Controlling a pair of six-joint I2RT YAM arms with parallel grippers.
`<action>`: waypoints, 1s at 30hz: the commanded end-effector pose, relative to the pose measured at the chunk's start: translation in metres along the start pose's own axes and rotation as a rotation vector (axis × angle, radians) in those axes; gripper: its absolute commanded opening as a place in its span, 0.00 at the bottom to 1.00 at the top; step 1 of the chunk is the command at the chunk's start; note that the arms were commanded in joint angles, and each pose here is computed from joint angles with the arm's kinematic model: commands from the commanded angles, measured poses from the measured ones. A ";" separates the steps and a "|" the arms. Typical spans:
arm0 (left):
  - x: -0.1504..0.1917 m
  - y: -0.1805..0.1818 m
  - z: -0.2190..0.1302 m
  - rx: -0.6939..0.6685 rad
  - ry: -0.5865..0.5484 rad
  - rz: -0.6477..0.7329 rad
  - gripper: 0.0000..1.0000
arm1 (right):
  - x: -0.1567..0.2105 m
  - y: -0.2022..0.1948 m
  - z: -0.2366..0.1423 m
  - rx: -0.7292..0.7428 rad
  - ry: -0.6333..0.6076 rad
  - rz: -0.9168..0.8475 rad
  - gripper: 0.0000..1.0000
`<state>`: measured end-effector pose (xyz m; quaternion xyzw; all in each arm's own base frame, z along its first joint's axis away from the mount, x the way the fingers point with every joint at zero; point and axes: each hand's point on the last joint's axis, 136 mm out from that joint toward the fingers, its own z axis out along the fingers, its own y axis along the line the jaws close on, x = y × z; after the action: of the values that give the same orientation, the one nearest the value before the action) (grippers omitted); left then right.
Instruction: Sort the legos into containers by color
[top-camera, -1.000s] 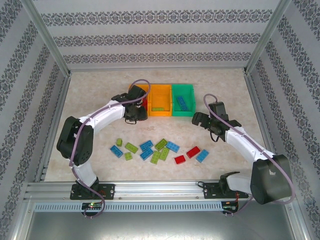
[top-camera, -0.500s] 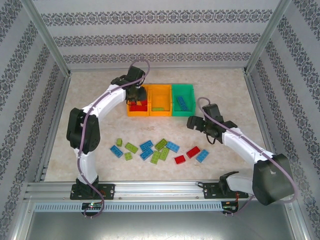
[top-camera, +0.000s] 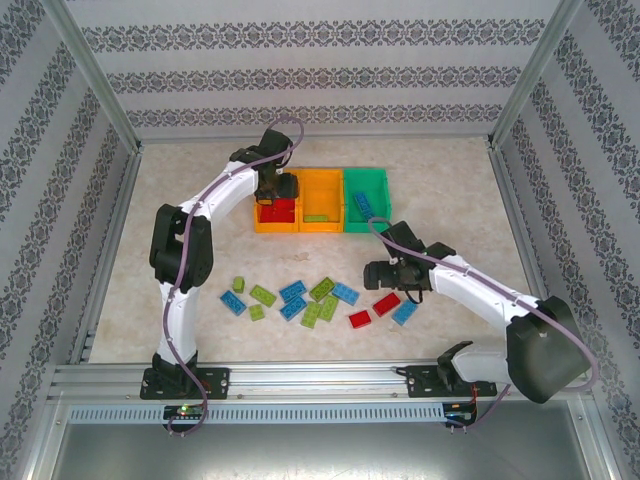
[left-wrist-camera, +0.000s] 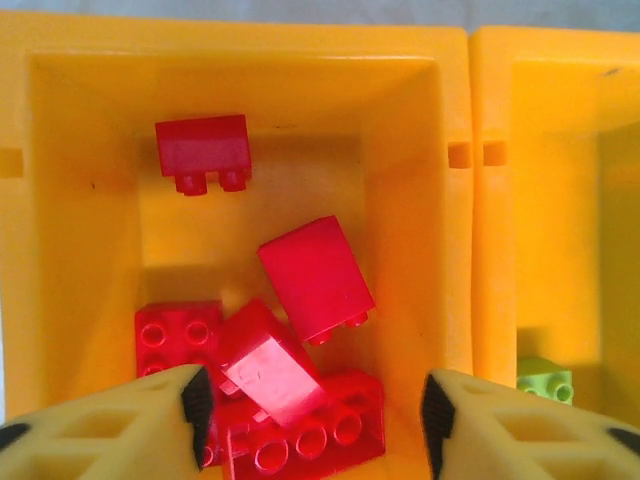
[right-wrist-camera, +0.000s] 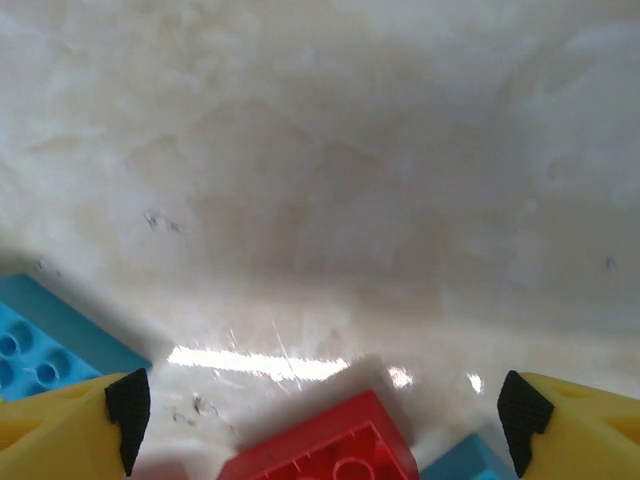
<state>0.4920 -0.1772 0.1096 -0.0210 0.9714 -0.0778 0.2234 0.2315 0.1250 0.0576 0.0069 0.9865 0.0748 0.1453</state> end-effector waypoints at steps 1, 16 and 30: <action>-0.004 0.000 -0.014 0.017 -0.011 0.009 0.68 | 0.030 -0.004 -0.001 0.005 0.099 0.117 0.89; 0.013 -0.026 -0.040 0.118 -0.059 0.088 0.99 | 0.088 -0.046 -0.026 0.148 0.121 0.366 0.84; 0.024 -0.028 -0.042 0.149 -0.060 0.081 1.00 | 0.091 -0.030 -0.004 0.050 0.121 0.489 0.82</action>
<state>0.4544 -0.1935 0.1224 0.0243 0.9640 -0.1231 0.2344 0.1440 0.0923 0.0366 0.2283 0.9686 0.0704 0.0695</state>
